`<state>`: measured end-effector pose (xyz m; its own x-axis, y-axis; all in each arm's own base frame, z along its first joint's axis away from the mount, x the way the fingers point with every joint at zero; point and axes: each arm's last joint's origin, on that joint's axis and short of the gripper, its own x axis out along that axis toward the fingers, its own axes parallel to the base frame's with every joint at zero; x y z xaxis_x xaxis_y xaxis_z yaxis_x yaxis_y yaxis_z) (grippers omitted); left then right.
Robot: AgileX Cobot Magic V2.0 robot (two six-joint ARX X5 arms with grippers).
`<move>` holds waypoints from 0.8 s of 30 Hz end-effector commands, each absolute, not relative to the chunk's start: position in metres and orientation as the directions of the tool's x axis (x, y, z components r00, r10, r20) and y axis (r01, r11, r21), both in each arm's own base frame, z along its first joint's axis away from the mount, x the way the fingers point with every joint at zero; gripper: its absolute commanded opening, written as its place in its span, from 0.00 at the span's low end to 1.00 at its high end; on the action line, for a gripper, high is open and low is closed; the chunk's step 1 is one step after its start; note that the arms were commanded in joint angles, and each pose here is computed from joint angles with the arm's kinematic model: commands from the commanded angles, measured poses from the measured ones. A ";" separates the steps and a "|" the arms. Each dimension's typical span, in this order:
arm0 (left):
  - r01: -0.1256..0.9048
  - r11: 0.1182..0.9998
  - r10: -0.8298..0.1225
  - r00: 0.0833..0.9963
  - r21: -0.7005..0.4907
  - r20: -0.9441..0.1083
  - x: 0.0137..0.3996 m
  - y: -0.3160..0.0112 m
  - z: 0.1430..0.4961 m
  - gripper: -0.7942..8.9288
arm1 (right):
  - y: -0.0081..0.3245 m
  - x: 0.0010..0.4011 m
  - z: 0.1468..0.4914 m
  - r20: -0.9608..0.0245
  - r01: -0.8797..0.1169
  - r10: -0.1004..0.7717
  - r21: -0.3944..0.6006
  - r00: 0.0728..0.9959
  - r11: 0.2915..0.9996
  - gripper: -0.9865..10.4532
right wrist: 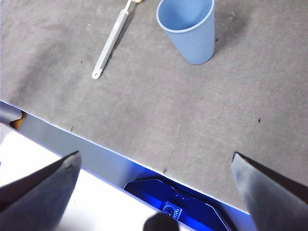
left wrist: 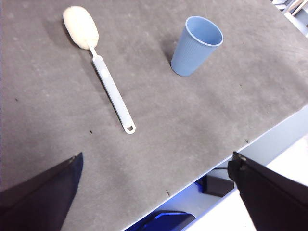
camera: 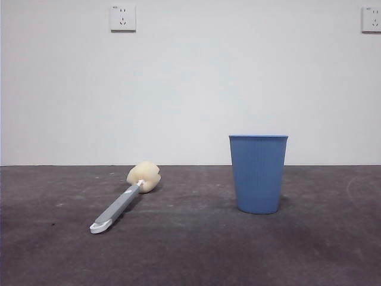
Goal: Pick up the cup brush,pick up the cup,insert the brush into the cup,clean the cup,put the cup brush back,put the cup back to the fixed position on the table
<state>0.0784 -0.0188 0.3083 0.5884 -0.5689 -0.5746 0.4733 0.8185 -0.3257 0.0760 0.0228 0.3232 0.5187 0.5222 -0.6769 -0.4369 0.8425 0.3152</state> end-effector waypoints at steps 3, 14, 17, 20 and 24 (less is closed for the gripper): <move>0.441 0.815 -0.578 0.565 -0.377 -0.589 0.105 -0.023 0.307 0.66 | 0.023 0.076 0.325 -0.672 -0.439 0.523 0.313 0.525 0.843 0.61; 0.368 0.879 -0.466 0.518 -0.304 -0.717 0.185 -0.077 0.275 0.66 | 0.023 0.076 0.325 -0.671 -0.439 0.522 0.312 0.526 0.843 0.61; 0.321 0.920 -0.372 0.538 -0.224 -0.757 0.203 -0.100 0.259 0.66 | 0.023 0.077 0.324 -0.673 -0.438 0.522 0.314 0.523 0.843 0.61; 0.306 0.937 -0.317 0.547 -0.167 -0.775 0.218 -0.119 0.241 0.66 | 0.023 0.077 0.324 -0.675 -0.436 0.522 0.315 0.521 0.843 0.61; 0.294 0.947 -0.273 0.524 -0.129 -0.807 0.233 -0.139 0.217 0.66 | 0.023 0.078 0.324 -0.676 -0.436 0.522 0.316 0.520 0.843 0.61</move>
